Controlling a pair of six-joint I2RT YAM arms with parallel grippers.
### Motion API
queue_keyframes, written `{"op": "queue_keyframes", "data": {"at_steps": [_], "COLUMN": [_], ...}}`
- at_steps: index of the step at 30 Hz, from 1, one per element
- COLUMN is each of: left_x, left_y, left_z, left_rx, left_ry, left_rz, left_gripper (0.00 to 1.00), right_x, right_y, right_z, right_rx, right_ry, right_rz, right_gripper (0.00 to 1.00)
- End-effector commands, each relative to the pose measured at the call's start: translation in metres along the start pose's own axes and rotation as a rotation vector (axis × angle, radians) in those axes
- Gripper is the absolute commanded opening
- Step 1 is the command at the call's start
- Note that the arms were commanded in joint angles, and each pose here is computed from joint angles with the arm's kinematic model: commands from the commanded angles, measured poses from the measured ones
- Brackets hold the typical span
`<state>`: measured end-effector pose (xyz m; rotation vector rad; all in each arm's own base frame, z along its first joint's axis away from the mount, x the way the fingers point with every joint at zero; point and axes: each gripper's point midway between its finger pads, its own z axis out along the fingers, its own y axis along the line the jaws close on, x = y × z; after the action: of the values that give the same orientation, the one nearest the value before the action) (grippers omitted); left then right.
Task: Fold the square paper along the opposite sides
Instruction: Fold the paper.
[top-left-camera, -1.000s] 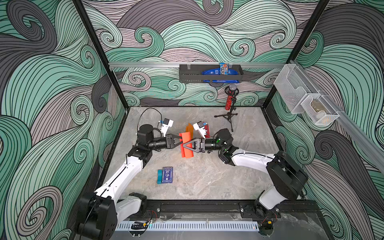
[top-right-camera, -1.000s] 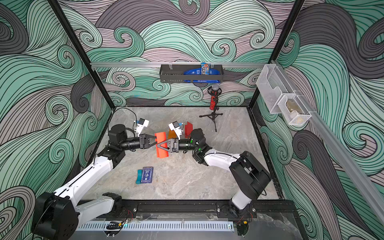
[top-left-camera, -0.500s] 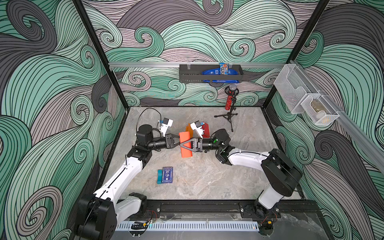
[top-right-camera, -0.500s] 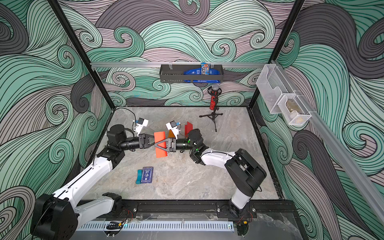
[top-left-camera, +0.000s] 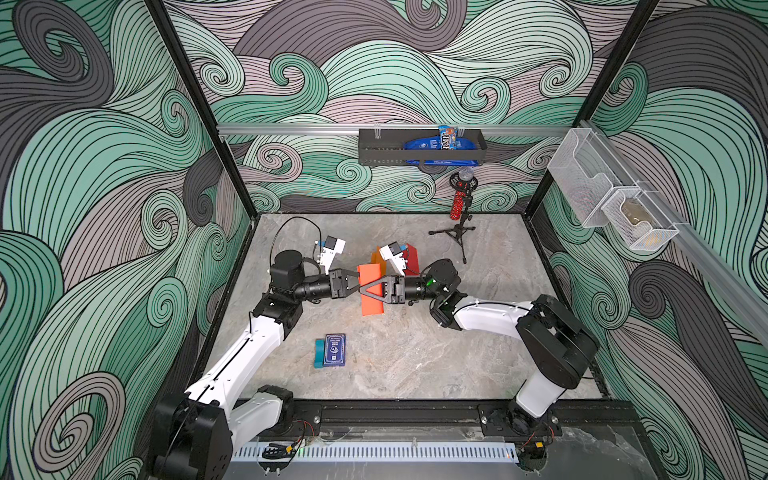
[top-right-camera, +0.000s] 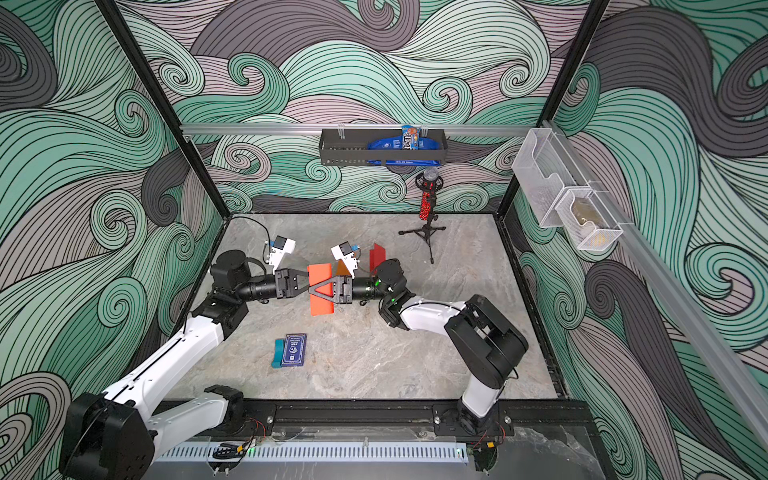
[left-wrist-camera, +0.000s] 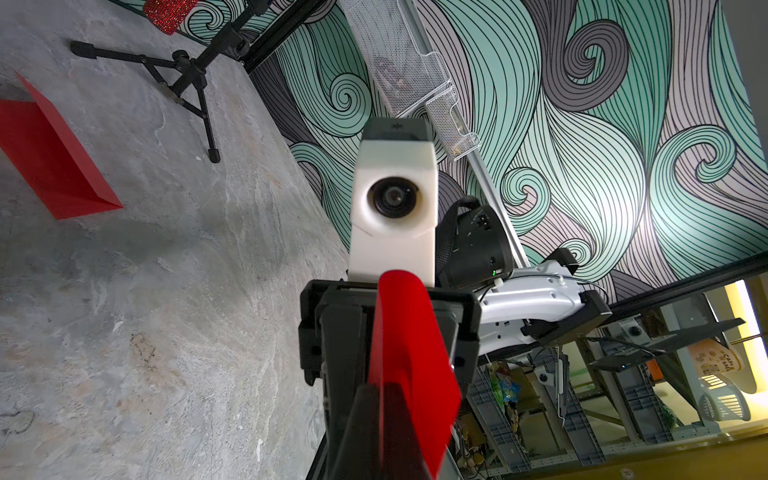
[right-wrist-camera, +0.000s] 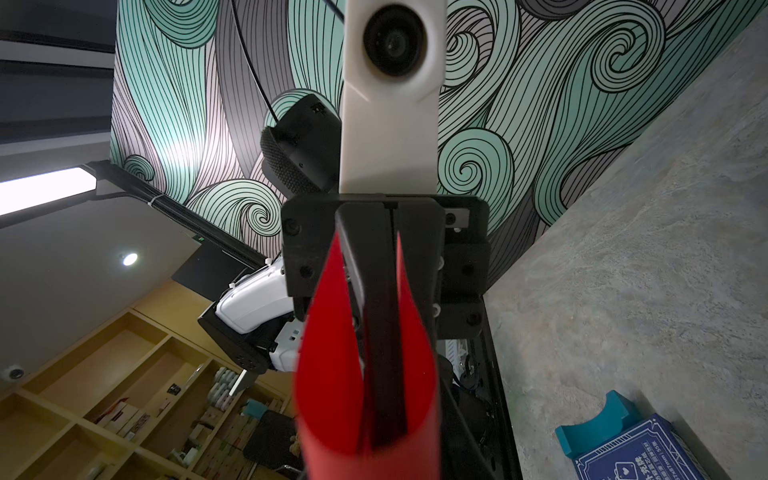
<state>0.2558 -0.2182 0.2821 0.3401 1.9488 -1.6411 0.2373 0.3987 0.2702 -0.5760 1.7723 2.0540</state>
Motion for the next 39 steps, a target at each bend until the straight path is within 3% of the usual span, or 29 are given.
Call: {"op": "queue_keyframes", "data": {"at_steps": [1,23,39], "left_x": [-0.002,-0.004,-0.004], "left_y": [0.002,0.003,0.002], "left_z": [-0.001,-0.002,-0.002], "left_rx": [-0.018,-0.029,-0.033], "left_ry": [-0.016,-0.016,-0.018], "left_rz": [0.018,0.024,0.031], "left_gripper": [0.00,0.00,0.00], "right_x": [-0.001,0.011,0.018], "right_y": [0.019,0.017,0.018], "right_z": [0.005,0.006,0.006], "right_rx": [-0.070,-0.077,-0.085], "right_ry": [0.016,0.086,0.122], "right_rz": [-0.054,-0.042,-0.038], "right_gripper": [0.20,0.26,0.21]}}
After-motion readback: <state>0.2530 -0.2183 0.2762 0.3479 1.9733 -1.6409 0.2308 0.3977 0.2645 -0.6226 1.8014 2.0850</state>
